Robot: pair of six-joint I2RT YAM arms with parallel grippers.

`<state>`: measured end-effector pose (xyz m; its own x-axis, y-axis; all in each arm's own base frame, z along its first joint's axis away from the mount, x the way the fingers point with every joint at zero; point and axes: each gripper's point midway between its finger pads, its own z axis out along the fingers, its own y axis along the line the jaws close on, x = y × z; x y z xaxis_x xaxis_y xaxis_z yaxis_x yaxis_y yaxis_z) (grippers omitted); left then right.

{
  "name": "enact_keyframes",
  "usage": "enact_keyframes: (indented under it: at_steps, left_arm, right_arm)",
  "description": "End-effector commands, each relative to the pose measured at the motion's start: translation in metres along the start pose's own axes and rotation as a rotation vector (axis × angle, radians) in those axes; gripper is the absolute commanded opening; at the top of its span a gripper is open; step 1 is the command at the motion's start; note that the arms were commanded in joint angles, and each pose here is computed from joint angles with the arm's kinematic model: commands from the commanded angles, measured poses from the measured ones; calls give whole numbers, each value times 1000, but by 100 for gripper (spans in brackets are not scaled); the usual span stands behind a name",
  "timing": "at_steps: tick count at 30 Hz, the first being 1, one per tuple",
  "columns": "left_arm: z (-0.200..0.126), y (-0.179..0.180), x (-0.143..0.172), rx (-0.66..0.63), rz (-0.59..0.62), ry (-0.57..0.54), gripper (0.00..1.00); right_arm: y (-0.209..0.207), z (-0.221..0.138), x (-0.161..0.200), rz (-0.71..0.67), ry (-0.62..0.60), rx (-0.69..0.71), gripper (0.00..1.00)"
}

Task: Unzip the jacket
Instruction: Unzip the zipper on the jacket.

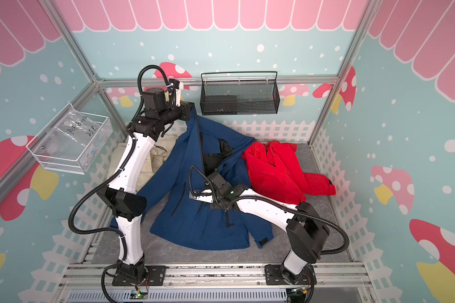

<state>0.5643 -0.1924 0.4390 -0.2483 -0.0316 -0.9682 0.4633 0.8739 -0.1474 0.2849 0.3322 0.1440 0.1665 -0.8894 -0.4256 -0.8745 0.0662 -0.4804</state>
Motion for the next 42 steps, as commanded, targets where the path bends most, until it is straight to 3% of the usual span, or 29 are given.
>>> enact_keyframes:
  at_steps: [1,42]
  left_arm:
    - [-26,7,-66,-36,28,-219,0]
    - [-27,18,-73,-44,-13,-246,0]
  right_arm:
    - [29,-6,8,0,22,-103,0]
    - [87,-4,18,-3,82,-238,0]
